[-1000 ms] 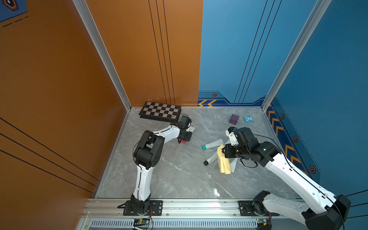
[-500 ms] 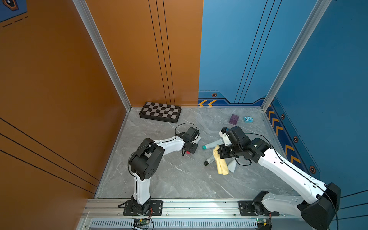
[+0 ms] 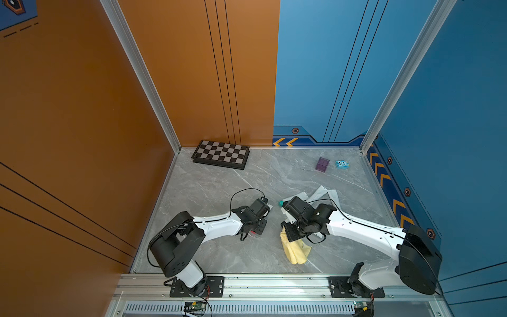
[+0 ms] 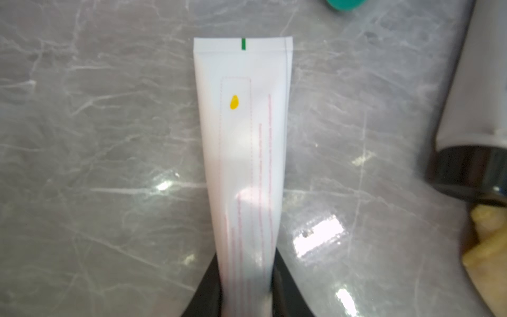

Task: Wipe the surface of the toothpaste tube
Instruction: Move the toothpaste to the center of the board, then adjust the toothpaste at the center of the board.

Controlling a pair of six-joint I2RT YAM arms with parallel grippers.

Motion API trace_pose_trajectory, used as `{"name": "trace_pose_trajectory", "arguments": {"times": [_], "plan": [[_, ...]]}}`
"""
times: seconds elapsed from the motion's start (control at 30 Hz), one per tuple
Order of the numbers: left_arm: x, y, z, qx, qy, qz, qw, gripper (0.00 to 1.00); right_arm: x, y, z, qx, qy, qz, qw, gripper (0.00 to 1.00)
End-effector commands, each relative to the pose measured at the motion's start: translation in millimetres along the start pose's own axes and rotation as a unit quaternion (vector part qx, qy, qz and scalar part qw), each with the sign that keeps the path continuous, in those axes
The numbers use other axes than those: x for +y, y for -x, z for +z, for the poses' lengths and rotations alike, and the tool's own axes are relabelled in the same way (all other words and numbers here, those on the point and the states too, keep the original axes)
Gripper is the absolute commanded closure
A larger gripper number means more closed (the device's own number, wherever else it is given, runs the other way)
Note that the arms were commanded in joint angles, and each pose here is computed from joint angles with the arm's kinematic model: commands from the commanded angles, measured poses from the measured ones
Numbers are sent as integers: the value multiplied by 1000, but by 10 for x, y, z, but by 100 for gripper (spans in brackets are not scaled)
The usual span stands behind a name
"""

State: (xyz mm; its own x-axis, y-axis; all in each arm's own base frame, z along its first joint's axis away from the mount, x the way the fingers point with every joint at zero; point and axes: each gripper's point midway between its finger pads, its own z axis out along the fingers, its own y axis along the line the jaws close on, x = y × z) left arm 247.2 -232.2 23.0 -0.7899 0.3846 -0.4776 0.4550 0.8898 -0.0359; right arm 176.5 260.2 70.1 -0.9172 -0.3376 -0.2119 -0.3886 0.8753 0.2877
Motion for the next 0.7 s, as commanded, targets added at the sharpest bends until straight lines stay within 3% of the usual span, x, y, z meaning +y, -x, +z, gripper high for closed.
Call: {"name": "trace_pose_trajectory", "arguments": {"times": [0.0, 0.27, 0.43, 0.67], "plan": [[16, -473, -11, 54, 3, -8, 999, 72, 156, 121, 200, -12, 28, 12, 999, 100], [-86, -619, -178, 25, -30, 2, 999, 68, -197, 283, 505, 1, -12, 58, 998, 100], [-284, -592, -231, 8, -81, 27, 996, 65, -467, 426, 447, -10, -21, 90, 996, 100], [-543, -686, -227, 30, -128, 64, 989, 64, -678, 572, 187, -27, -15, 108, 994, 100]]}}
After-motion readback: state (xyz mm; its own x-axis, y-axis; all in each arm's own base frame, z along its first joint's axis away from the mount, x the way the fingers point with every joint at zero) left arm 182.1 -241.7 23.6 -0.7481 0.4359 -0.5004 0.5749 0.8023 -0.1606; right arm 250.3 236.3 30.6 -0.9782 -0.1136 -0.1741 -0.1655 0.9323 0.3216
